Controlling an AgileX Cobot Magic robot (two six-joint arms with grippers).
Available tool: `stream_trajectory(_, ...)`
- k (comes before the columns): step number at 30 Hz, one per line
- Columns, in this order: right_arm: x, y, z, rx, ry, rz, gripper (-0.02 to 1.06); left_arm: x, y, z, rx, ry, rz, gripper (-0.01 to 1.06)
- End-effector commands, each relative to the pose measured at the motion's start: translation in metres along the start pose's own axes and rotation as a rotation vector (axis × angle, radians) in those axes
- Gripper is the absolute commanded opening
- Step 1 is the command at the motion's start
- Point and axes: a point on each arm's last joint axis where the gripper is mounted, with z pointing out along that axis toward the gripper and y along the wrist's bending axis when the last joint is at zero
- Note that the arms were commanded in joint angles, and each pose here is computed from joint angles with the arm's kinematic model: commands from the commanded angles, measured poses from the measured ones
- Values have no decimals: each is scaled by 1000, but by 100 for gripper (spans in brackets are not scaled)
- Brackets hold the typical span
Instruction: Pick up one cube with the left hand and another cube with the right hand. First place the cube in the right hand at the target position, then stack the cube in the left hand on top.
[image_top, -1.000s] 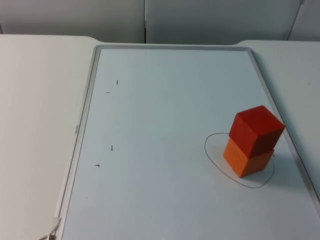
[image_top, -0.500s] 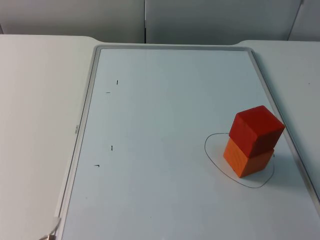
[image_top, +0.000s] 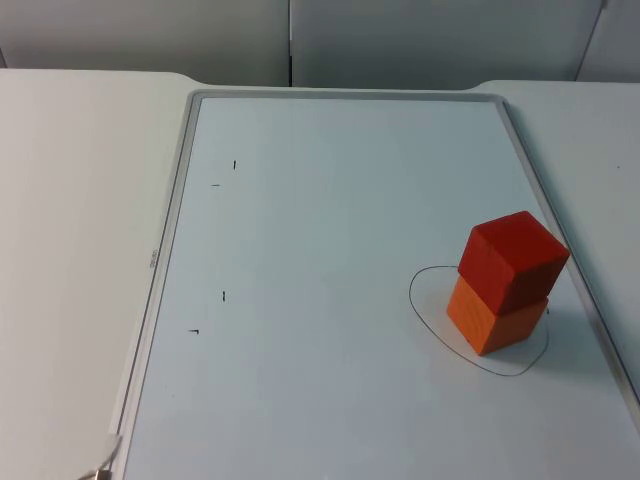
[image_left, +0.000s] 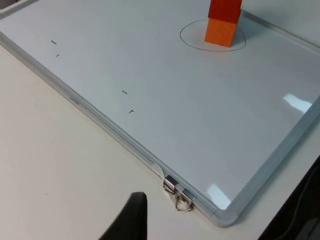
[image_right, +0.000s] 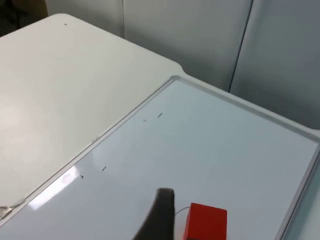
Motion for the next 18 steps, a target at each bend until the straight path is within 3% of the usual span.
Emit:
stream_trajectory(1, 0, 0, -1, -1, -16, -15, 80, 1, -1, 0, 16, -1, 15, 105)
stream_trajectory(4, 0, 2, -5, -12, -32, -34, 80, 1, -4, 0, 52, 1, 54, 105)
stream_trajectory(11, 3, 7, -24, -44, -82, -53, 80, 1, -4, 0, 55, 1, 53, 105)
stream_trajectory(18, 27, 13, -46, -58, -72, -68, 80, 1, -3, 0, 38, 1, 35, 105)
